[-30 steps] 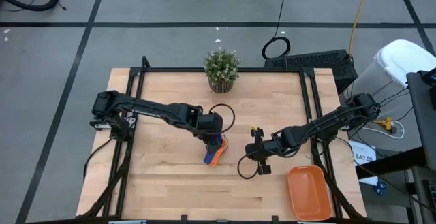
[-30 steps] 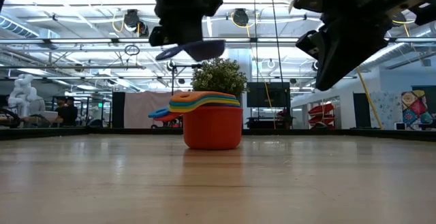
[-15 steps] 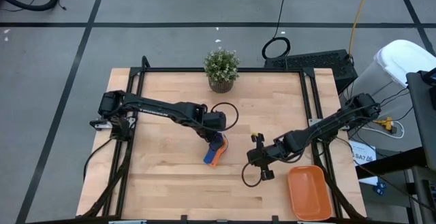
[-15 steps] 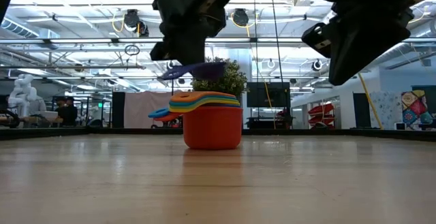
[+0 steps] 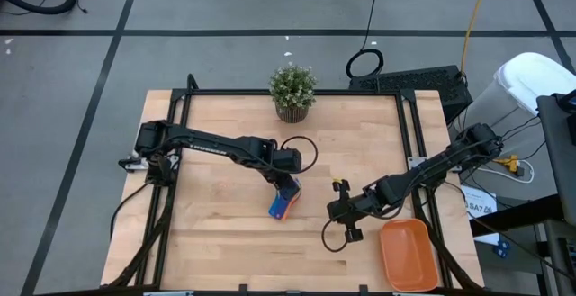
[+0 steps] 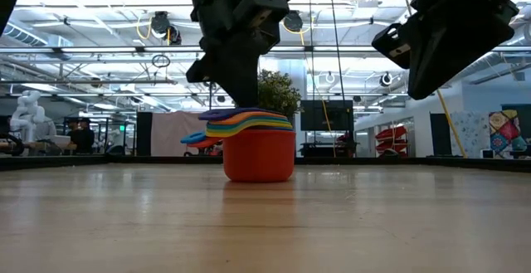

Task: Nest measuring cups in basket
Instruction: Stack the dark blue measuring cup on top of the orange measuring cup, then put the nested measuring cups into the orange bin

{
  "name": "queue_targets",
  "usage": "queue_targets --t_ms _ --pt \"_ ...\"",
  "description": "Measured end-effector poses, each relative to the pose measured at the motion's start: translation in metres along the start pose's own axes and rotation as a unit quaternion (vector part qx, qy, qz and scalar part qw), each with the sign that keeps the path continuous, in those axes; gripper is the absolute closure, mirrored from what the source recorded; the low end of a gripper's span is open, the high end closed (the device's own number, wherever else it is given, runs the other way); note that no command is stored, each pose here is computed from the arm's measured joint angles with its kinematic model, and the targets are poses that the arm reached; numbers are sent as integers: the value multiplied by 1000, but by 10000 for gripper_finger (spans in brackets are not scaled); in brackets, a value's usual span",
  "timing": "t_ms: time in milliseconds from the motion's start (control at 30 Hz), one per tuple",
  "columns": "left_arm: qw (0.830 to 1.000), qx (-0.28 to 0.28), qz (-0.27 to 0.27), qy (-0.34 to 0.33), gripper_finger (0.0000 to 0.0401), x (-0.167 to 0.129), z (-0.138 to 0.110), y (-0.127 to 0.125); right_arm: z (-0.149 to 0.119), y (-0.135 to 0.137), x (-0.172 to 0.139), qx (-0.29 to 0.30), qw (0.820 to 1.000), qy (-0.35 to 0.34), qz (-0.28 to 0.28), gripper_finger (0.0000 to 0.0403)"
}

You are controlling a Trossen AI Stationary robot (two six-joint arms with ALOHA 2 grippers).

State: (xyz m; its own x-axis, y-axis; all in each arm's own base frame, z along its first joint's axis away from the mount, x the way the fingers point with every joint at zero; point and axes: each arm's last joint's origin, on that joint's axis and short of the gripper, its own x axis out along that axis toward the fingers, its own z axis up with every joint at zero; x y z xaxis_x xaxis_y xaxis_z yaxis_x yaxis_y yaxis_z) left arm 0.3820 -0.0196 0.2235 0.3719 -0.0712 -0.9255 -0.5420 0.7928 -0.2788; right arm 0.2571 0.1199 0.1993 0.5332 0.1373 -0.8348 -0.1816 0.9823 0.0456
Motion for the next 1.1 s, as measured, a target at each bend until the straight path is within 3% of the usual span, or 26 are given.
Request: queue_targets --t_ms 267,433,567,733,900,1100 --pt "999 20 -19 20 315 0 -2 -1 0 -1 0 0 1000 -3 -14 403" --pt "996 85 -39 11 314 -14 -1 -3 5 -4 0 -33 998 -30 -37 402" --pt "985 156 -30 -61 314 -51 0 -10 8 -7 0 -65 996 -39 -38 384" --pt "953 238 27 -186 313 -116 -14 -14 8 -9 0 -80 995 -38 -41 328" --pt "915 255 61 -308 313 -178 -40 -17 12 -10 0 -98 991 -58 -74 261" --pt "904 258 24 -342 313 -208 -66 -21 22 -17 2 -120 983 -95 -98 210"
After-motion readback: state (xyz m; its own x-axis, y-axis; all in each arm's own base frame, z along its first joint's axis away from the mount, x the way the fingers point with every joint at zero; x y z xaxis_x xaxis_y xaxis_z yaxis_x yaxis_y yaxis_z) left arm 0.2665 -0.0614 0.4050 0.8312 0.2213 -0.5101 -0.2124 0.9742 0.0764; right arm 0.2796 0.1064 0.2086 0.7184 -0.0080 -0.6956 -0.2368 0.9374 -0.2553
